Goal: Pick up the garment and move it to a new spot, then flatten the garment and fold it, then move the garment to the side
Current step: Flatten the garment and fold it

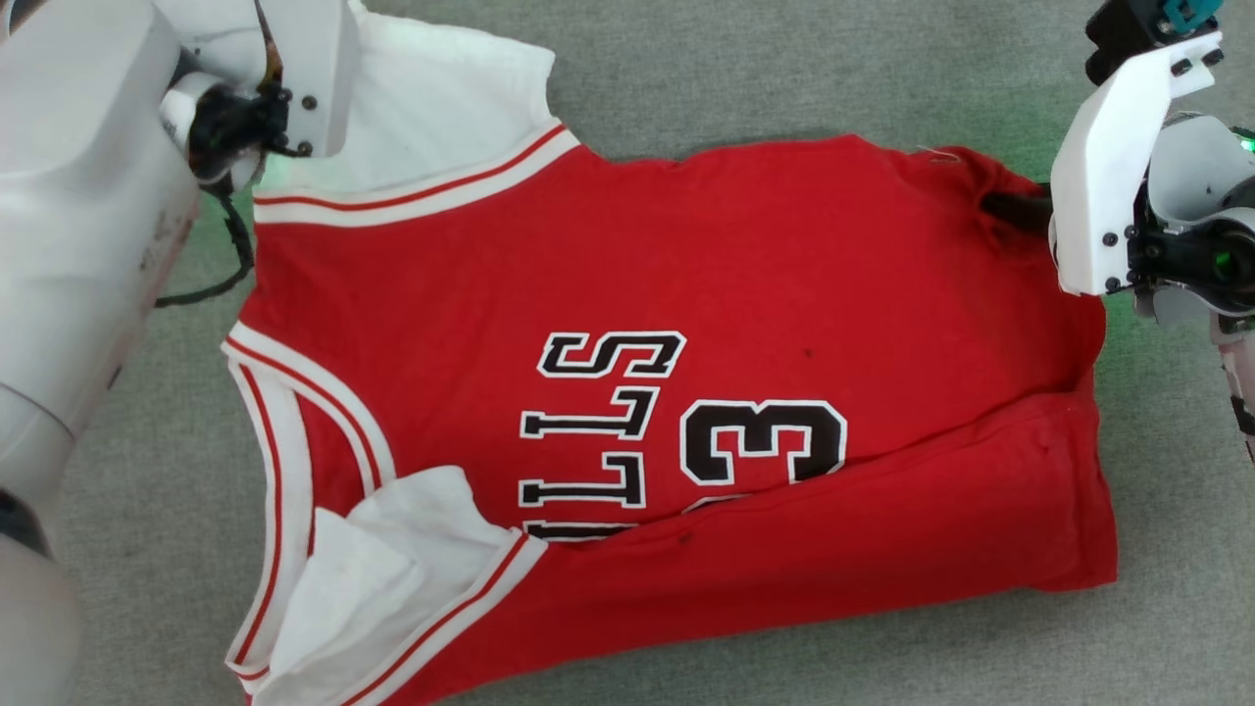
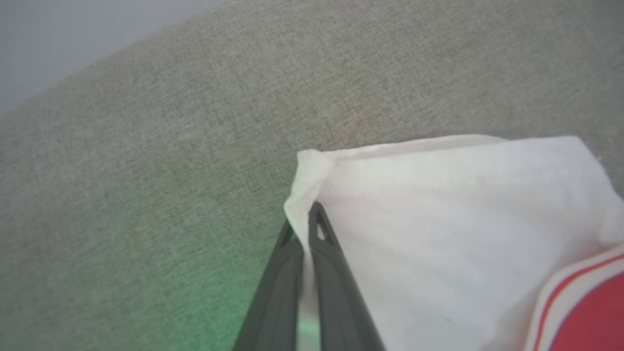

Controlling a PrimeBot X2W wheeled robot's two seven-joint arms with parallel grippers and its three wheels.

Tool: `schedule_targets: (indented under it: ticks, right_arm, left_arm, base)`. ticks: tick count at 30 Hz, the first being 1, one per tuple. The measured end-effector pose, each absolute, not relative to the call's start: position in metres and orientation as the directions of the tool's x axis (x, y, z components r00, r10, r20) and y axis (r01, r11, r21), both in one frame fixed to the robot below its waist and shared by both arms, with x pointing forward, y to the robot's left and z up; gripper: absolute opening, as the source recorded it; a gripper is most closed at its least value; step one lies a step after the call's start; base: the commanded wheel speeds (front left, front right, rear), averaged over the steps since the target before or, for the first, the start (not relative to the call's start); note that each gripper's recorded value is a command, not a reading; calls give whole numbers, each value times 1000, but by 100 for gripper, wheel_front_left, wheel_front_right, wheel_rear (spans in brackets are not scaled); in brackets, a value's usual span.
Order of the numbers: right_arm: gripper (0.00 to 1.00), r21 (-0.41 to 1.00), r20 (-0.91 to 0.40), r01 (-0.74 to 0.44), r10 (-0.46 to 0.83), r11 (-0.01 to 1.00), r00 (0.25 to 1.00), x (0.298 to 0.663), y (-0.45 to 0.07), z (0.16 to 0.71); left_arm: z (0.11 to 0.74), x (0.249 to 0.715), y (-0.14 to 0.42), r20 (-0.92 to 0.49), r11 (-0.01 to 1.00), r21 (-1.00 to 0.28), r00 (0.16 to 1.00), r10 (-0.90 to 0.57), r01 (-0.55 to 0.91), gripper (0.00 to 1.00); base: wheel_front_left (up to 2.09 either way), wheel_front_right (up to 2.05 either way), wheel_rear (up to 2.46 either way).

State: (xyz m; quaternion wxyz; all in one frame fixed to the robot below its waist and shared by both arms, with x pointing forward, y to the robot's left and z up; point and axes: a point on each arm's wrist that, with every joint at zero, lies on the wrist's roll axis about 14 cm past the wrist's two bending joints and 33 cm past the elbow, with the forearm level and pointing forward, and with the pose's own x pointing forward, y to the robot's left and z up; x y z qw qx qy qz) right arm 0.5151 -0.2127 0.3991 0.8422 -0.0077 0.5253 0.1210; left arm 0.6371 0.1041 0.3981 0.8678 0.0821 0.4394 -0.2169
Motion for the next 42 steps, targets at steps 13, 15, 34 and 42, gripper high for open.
schedule_targets:
  ticks: [13, 15, 34, 42]
  right_arm:
    - [0, 100, -817, -237, 215, 966, 536, 525, -214, 417]
    - [0, 92, -801, -244, 217, 965, 557, 525, -216, 423]
    - [0, 76, -733, -322, 271, 944, 624, 468, -218, 461]
    - [0, 122, -747, -353, 320, 928, 582, 434, -206, 457]
  left_arm:
    - [453, 637, 100, -687, 889, -199, 589, -426, 411, 0]
    - [464, 634, 101, -672, 885, -227, 592, -445, 406, 0]
    - [520, 547, 139, -683, 874, -345, 547, -484, 342, 0]
    - [496, 480, 150, -734, 877, -374, 482, -478, 301, 0]
  base:
    - [0, 0, 0]
    - [0, 0, 0]
    - [0, 0, 0]
    - [0, 0, 0]
